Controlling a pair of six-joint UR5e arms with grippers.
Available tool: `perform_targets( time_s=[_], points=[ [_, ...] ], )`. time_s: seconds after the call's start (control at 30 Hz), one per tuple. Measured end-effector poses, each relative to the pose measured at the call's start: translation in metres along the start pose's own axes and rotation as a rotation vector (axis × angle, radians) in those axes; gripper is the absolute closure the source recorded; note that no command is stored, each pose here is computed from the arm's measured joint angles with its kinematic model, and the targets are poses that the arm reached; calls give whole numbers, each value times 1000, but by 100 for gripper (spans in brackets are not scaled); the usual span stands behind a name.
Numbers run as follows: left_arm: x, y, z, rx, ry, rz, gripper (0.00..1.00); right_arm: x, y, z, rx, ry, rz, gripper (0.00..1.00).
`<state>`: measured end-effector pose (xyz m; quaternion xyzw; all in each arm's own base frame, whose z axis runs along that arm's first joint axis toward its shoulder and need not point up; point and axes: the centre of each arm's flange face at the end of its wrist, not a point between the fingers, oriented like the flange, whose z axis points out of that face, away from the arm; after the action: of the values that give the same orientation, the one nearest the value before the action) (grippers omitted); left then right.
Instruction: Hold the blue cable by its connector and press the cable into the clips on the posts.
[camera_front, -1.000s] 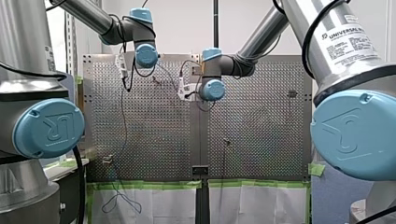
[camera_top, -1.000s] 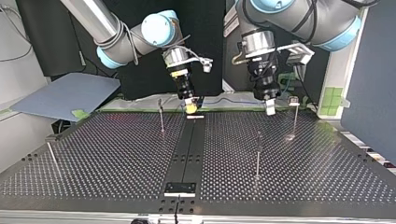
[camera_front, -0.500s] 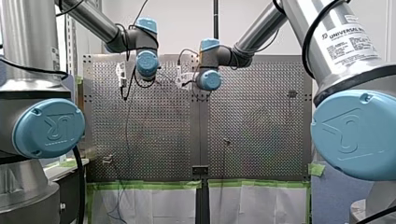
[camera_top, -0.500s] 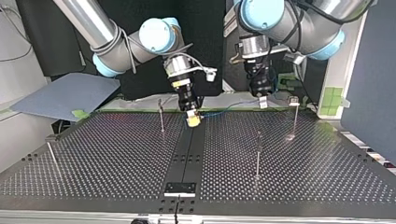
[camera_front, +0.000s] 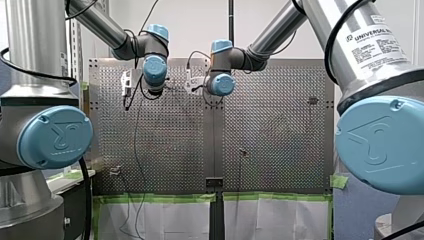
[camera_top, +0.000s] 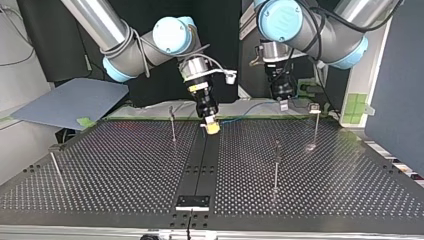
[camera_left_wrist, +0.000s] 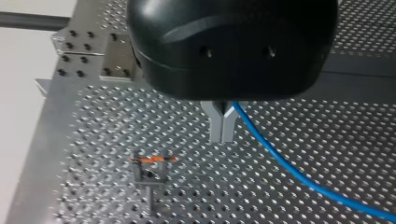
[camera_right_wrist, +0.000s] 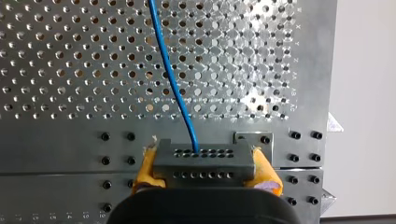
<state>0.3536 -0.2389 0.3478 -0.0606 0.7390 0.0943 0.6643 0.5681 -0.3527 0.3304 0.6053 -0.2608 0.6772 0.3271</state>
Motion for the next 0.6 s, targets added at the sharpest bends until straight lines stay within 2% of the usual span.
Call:
perform_targets(
  time_s=[0.17,0.27,0.5,0.6],
  points=[
    [3,6,2,-3,36,25,100,0,-2,0,5,2,2,100],
    [4,10,5,-6,49,32,100,3,-2,1,5,6,10,100],
    [6,18,16,-20,57,30,100,10,5,9,-5,22,61,100],
    [10,22,27,-21,66,30,100,11,6,11,-2,25,75,100]
  ],
)
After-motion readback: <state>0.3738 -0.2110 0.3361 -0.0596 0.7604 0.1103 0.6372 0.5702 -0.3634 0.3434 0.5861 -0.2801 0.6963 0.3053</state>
